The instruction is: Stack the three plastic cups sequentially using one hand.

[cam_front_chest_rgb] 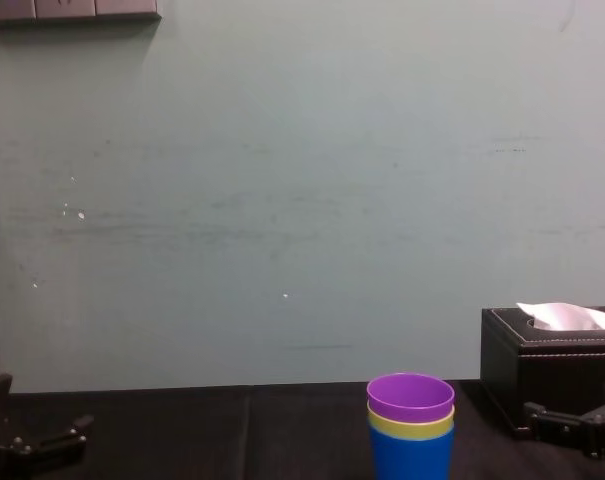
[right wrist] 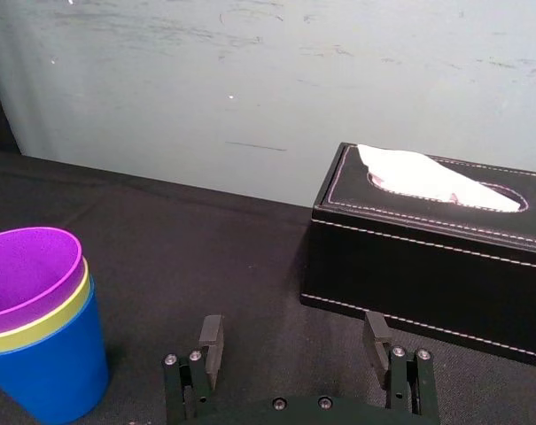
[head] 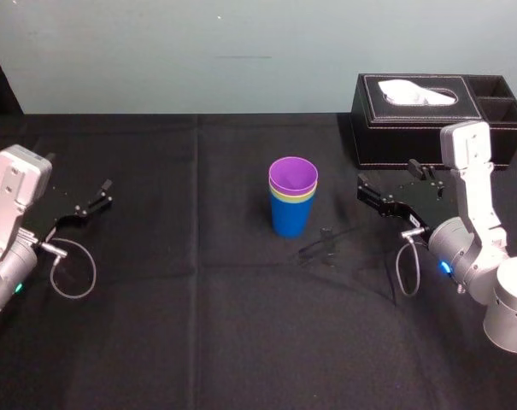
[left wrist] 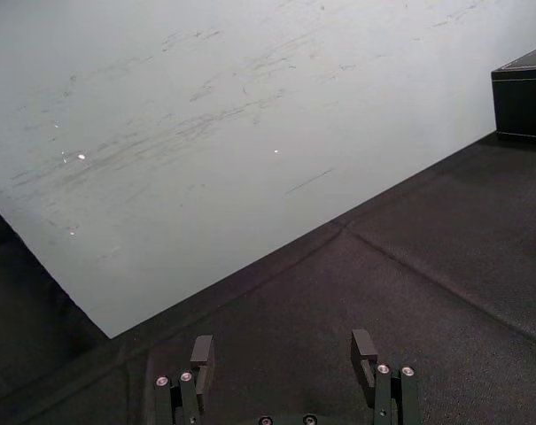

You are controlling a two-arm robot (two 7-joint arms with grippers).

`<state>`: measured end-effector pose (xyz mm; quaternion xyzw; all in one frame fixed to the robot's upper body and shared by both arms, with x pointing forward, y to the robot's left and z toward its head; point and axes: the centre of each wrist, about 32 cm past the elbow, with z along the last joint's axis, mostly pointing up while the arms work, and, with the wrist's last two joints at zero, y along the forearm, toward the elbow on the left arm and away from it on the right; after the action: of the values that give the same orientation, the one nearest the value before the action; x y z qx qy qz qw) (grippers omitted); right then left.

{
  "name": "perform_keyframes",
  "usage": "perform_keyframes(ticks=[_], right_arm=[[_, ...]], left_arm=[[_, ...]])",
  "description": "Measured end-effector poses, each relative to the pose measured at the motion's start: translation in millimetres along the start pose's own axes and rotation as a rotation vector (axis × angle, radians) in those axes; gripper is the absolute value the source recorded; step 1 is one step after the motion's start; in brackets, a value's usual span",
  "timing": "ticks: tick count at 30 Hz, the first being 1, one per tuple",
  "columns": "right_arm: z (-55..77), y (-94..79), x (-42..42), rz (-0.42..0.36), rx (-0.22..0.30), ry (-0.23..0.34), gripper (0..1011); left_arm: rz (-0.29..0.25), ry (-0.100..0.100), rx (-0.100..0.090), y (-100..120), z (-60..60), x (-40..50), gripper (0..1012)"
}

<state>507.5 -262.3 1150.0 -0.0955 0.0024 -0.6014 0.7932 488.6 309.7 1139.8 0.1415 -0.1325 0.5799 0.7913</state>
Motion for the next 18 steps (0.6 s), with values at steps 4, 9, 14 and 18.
perform_keyframes(ticks=[4,9,14,18], right_arm=[[0.0,0.0,0.0,0.000,0.000,0.000,1002],[0.0,0.0,0.0,0.000,0.000,0.000,1002],[0.0,0.0,0.0,0.000,0.000,0.000,1002],[0.0,0.0,0.0,0.000,0.000,0.000,1002]], left_arm=[[0.000,0.000,0.000,0.0,0.0,0.0,1011],[0.000,0.000,0.000,0.0,0.0,0.0,1011],[0.000,0.000,0.000,0.0,0.0,0.0,1011],[0.000,0.000,0.000,0.0,0.0,0.0,1011]])
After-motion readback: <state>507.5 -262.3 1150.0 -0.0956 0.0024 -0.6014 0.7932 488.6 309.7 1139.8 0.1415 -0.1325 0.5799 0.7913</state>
